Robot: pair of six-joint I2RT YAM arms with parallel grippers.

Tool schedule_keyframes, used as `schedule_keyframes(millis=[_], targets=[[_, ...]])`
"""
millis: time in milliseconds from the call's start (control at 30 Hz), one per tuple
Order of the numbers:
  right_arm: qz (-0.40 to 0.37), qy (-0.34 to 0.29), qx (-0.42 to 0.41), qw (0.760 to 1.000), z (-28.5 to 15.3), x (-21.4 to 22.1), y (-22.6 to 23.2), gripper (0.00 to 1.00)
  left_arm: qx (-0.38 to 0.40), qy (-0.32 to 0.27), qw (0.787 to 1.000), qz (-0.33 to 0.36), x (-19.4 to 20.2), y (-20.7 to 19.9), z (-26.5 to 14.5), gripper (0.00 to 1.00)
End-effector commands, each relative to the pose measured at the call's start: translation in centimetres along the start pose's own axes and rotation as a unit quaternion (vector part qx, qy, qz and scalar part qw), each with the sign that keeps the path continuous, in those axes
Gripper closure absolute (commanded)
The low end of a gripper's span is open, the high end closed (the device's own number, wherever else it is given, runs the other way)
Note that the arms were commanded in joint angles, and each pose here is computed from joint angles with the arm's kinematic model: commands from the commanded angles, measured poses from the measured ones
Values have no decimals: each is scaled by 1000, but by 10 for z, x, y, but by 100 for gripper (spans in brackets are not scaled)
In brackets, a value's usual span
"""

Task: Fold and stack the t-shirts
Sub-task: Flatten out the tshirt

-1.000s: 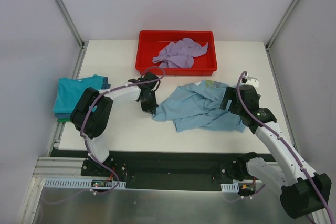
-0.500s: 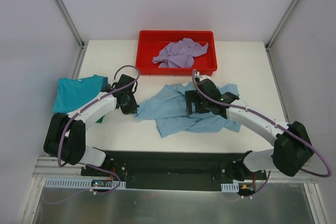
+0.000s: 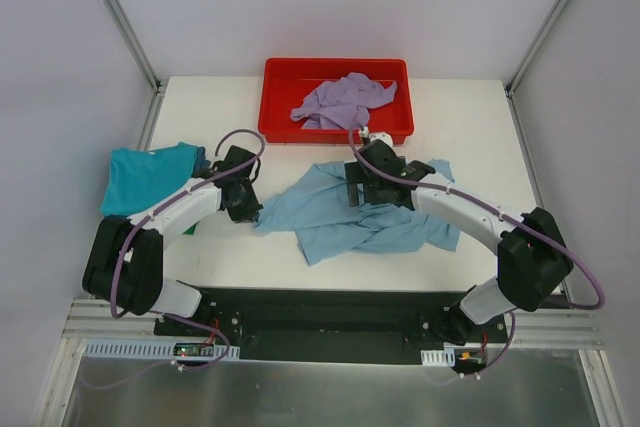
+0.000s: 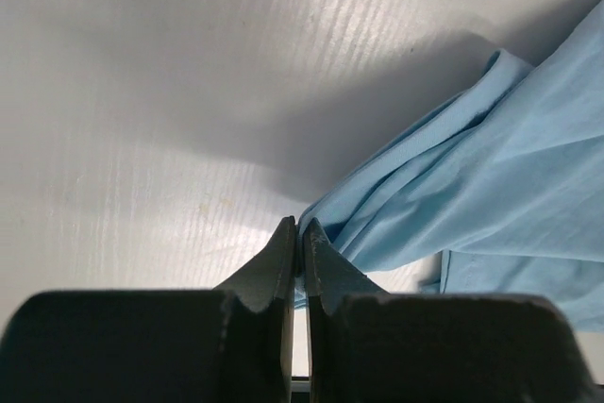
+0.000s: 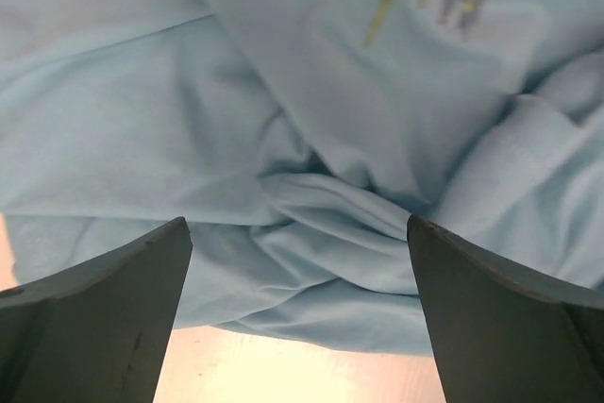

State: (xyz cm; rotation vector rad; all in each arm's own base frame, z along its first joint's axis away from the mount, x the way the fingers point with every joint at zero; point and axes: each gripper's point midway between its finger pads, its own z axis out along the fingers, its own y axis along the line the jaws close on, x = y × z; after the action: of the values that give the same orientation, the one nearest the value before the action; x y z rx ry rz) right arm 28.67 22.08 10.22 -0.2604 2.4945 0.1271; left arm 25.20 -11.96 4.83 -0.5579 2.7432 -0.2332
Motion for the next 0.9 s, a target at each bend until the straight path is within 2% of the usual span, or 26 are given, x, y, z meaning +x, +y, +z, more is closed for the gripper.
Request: schedule_keyframes(millis=[0, 233, 333, 467, 567, 700, 867], targets=[[25, -26, 67, 997, -19, -14, -46, 1, -25, -17, 1000, -8, -4, 17, -5, 100], [165, 5, 80, 983, -6, -11, -89, 1, -25, -14, 1000, -2, -5, 16, -4, 100], [190, 8, 85, 978, 2, -18, -99, 1, -24, -13, 1000, 0, -6, 14, -3, 100], [207, 23, 71, 976, 16, -22, -94, 8, -22, -14, 1000, 0, -7, 14, -4, 100], [218, 25, 78, 973, 27, -19, -95, 19, -22, -16, 1000, 1, -8, 13, -5, 100], [229, 25, 106, 967, 32, -14, -106, 48, -21, -18, 1000, 0, -8, 13, -6, 100], [227, -15, 145, 963, 15, -22, -125, 71, -28, -32, 999, -1, -12, 17, -9, 100]])
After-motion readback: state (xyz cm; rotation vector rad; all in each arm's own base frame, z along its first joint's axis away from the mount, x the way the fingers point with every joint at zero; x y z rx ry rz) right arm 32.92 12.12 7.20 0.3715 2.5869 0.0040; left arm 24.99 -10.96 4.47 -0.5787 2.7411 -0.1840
